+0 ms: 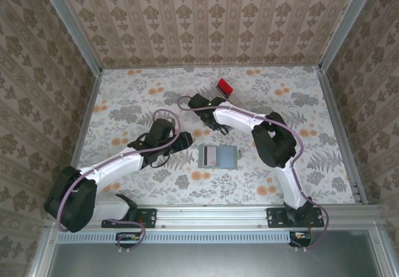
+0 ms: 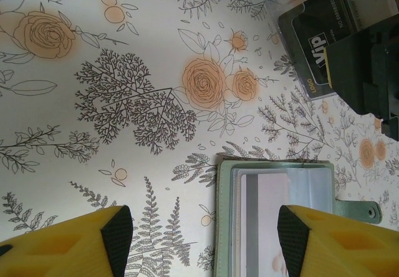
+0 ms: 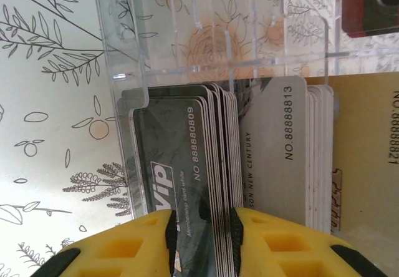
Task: Put the credit cards into the card holder
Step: Pick up the credit card from the storage box.
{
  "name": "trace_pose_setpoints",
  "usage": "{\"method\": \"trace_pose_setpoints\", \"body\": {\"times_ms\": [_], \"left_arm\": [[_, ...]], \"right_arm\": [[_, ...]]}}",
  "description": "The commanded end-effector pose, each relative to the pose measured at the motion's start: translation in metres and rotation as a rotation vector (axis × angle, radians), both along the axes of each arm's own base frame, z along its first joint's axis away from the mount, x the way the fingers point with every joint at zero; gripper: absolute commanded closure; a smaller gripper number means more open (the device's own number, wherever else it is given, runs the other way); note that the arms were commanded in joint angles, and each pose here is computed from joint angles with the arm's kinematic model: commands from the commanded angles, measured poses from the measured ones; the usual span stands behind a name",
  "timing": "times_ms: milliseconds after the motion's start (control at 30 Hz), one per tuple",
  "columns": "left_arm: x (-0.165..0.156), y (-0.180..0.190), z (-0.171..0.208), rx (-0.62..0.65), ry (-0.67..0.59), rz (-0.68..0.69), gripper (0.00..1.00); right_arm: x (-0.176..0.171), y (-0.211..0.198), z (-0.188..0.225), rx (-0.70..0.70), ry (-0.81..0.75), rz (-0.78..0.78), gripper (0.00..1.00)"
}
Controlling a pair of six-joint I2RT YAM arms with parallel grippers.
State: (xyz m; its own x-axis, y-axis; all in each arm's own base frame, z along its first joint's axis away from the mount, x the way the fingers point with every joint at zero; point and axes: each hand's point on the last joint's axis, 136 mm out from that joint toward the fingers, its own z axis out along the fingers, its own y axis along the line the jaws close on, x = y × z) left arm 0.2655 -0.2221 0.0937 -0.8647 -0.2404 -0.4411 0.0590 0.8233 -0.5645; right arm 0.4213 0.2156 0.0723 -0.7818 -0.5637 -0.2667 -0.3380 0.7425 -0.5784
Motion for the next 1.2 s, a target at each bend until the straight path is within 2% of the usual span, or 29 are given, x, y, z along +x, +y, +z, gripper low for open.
{"method": "trace_pose_setpoints", "body": {"times_ms": [0,133,400,500,800,1167], "left_arm": [[0.001,0.003,0.003,-0.008,-0.007,0.009,0.33],[0.0,0.003,0.002,-0.007,-0.001,0.008,0.33],[0.0,0.003,0.002,-0.008,0.004,0.01,0.33],[0.0,0.003,0.002,-0.007,0.005,0.01,0.33],[0.001,0.001,0.0,-0.004,0.013,0.004,0.33],[0.001,0.0,-0.002,-0.005,0.02,0.001,0.33]], "right_arm": [[0.006,-0.01,0.01,-0.073,-0.056,0.0,0.72],[0.006,-0.011,0.016,-0.062,-0.073,-0.003,0.73],[0.004,-0.017,0.013,-0.05,-0.053,-0.014,0.85],[0.004,-0.017,0.015,-0.047,-0.057,-0.014,0.94],[0.003,-0.015,0.031,0.005,-0.069,-0.015,0.99],[-0.01,0.003,0.025,0.193,0.039,-0.003,1.0]]}}
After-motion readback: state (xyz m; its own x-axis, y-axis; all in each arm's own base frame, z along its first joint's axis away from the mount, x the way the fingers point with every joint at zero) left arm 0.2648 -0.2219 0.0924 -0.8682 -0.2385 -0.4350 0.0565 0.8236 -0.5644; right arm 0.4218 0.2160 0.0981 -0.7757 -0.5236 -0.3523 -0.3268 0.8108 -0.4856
